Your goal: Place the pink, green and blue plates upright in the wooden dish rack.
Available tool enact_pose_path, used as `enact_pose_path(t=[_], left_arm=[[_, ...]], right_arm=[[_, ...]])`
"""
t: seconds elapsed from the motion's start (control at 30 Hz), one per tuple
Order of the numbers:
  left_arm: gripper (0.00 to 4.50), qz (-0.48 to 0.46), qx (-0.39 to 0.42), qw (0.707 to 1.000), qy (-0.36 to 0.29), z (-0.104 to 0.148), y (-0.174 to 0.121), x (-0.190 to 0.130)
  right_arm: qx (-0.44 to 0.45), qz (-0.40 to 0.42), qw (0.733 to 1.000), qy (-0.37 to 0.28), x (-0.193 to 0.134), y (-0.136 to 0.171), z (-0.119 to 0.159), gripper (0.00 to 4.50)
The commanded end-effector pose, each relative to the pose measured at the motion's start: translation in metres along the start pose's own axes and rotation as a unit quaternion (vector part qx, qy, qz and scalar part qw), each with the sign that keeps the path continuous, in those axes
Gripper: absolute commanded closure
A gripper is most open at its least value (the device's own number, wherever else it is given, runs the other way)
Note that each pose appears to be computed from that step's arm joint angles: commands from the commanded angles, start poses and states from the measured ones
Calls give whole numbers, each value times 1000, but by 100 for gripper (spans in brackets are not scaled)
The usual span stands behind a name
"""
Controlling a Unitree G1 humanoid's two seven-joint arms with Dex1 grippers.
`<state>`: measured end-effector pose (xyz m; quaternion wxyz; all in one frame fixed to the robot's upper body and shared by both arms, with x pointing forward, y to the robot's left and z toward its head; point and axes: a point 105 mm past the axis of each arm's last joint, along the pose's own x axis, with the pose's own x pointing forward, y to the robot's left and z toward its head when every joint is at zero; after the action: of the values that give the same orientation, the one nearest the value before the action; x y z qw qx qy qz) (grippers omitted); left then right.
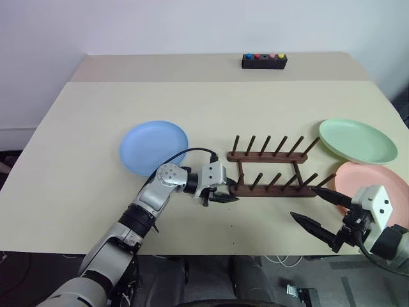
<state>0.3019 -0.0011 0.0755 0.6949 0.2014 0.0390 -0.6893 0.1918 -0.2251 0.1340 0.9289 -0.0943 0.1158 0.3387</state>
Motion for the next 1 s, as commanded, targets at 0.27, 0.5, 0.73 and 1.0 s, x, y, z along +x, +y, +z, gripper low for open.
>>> enact_pose_path(t=[0.27, 0.5, 0.73, 1.0], left_arm=[[63, 41, -50, 998, -23, 6, -3, -33], [395, -8, -76, 997, -23, 9, -35, -42], [446, 2, -73, 997, -11, 13, -32, -20], [446, 16, -77, 997, -15, 15, -26, -11]], right_arm=[[21, -32, 999, 38, -14, -7, -18, 93], [13, -71, 996, 61, -10, -18, -28, 440], [-10, -97, 990, 105, 0, -28, -41, 450], [-16, -103, 989, 110, 6, -37, -49, 450]])
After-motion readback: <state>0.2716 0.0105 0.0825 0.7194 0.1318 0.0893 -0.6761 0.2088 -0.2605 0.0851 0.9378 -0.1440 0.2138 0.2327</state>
